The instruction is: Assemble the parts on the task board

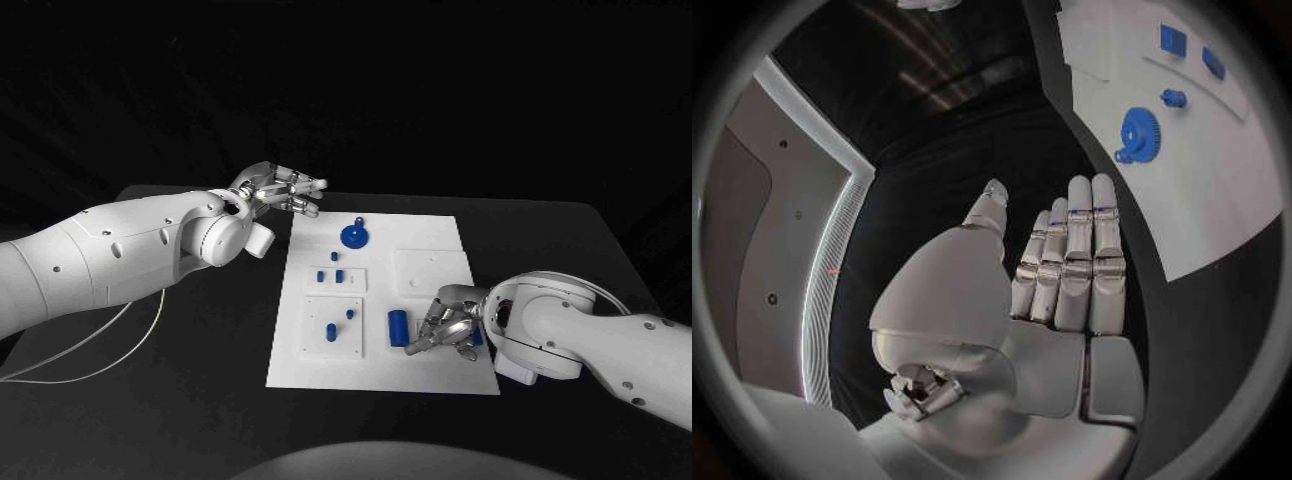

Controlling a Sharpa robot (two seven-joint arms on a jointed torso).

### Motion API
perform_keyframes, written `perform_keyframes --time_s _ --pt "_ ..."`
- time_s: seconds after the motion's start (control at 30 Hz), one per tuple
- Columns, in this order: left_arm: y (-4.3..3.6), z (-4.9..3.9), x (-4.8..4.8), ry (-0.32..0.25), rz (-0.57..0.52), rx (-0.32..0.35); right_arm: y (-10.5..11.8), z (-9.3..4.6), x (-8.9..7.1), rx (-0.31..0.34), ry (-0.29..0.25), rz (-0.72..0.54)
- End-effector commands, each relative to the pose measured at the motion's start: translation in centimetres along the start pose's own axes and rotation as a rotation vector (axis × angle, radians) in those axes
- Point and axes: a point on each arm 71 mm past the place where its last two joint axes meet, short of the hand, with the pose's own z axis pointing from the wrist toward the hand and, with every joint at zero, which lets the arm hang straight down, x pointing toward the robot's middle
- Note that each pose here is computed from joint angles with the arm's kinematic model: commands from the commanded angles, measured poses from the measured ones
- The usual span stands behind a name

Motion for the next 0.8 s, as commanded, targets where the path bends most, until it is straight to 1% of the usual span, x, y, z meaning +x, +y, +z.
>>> perform_keyframes --time_s 0.03,0.13,0.23,0.47,0.67,0.8 --pt "-0.02 -0.02 0.17 0.017 0.000 0.004 -0.4 -0.1 0.4 0.036 0.021 -0.019" --pt "0.00 -0.05 0.08 0.015 0.001 0.003 -0.4 -0.4 0.3 0.025 0.021 -0.015" --pt "0.02 -0.06 0.01 0.013 0.002 0.003 -0.4 -0.8 -0.1 0.010 0.012 -0.003" --pt "0.02 -0.01 -0.05 0.010 0.003 0.005 -1.3 -1.9 -2.8 0.004 -0.048 0.035" --pt "-0.03 -0.01 -0.06 0.007 0.004 0.011 -3.5 -2.7 -5.7 0.037 -0.107 0.076" --pt "-0.06 -0.03 -0.11 0.003 0.005 0.016 -5.4 -2.9 -6.9 0.073 -0.121 0.076"
